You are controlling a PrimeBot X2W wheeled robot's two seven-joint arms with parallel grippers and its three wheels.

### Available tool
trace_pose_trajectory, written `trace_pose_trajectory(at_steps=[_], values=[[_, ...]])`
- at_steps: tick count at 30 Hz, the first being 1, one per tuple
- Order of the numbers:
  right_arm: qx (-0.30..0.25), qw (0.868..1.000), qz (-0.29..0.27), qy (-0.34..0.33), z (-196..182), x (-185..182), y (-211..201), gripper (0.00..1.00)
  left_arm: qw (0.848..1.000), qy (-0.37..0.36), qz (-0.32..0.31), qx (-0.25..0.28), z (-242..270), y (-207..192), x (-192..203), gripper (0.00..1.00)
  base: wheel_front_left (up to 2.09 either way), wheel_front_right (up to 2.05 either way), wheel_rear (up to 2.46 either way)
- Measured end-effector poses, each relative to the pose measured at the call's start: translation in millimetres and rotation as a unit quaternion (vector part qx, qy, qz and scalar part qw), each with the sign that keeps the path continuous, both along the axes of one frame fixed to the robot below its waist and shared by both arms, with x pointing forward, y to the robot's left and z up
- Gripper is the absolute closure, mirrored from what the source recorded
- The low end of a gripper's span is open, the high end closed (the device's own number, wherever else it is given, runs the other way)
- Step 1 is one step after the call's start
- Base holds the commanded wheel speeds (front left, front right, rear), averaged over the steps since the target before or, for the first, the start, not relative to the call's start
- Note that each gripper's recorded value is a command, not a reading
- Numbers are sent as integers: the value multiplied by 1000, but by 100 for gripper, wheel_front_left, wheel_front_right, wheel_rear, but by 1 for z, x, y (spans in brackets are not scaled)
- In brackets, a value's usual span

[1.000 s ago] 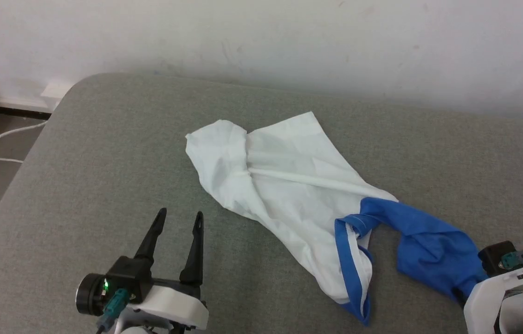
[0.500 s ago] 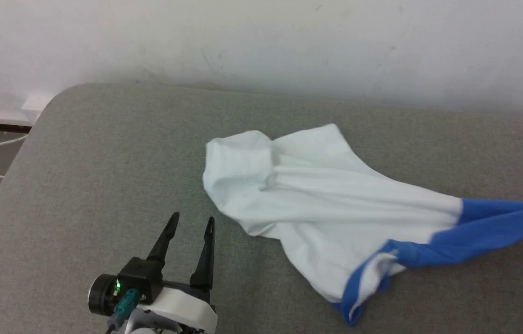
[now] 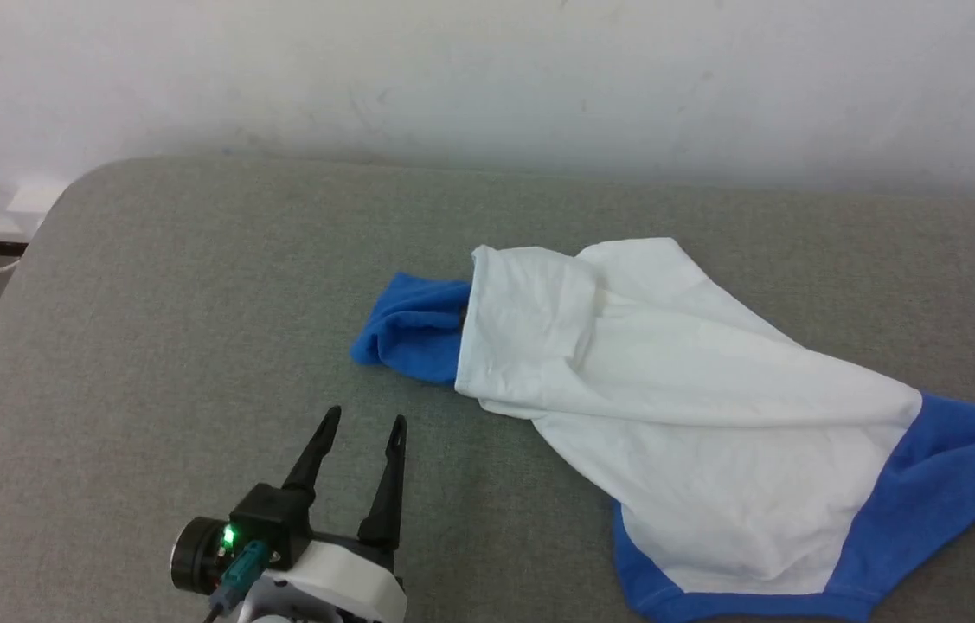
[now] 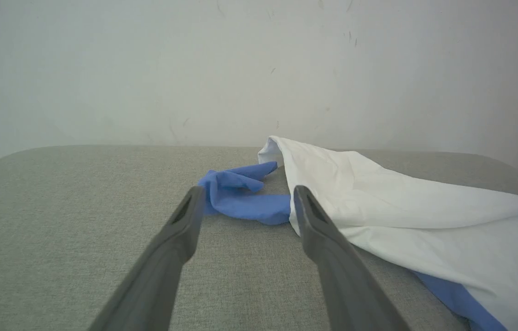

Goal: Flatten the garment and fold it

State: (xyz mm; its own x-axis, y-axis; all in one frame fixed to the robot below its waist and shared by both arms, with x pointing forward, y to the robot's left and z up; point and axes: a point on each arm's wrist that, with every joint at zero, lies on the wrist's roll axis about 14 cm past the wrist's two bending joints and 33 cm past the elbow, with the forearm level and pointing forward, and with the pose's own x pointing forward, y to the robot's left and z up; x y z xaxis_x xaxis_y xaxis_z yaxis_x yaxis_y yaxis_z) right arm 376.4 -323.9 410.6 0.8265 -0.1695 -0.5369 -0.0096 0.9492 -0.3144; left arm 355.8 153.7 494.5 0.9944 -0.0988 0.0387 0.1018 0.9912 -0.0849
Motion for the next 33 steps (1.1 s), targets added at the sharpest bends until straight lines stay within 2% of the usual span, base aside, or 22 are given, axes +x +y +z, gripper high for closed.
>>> trace_pose_trajectory(at_steps=[4,8,11,12,16,22,26,29,33], values=[[39,993,54,-97,35,23,43,0,1000,7,-12,-1,-5,-6,1,0,0,0,0],[83,970,103,-203,83,33,85,0,999,21,-29,1,-14,-14,2,0,0,0,0],[107,947,129,-273,118,29,108,0,998,45,-42,8,-25,-21,6,0,0,0,0],[107,947,129,-273,118,29,108,0,998,45,-42,8,-25,-21,6,0,0,0,0],[132,929,132,-319,137,15,121,0,995,77,-54,32,-31,-22,26,0,0,0,0],[150,929,123,-315,125,7,130,0,987,135,-49,74,-38,-6,72,0,0,0,0],[153,934,111,-301,112,8,129,0,970,207,-47,116,-54,11,101,0,0,0,0],[156,939,104,-288,100,9,128,0,951,268,-66,142,-70,13,116,0,0,0,0],[160,943,94,-275,87,12,127,0,907,381,-100,152,-108,7,111,0,0,0,0]])
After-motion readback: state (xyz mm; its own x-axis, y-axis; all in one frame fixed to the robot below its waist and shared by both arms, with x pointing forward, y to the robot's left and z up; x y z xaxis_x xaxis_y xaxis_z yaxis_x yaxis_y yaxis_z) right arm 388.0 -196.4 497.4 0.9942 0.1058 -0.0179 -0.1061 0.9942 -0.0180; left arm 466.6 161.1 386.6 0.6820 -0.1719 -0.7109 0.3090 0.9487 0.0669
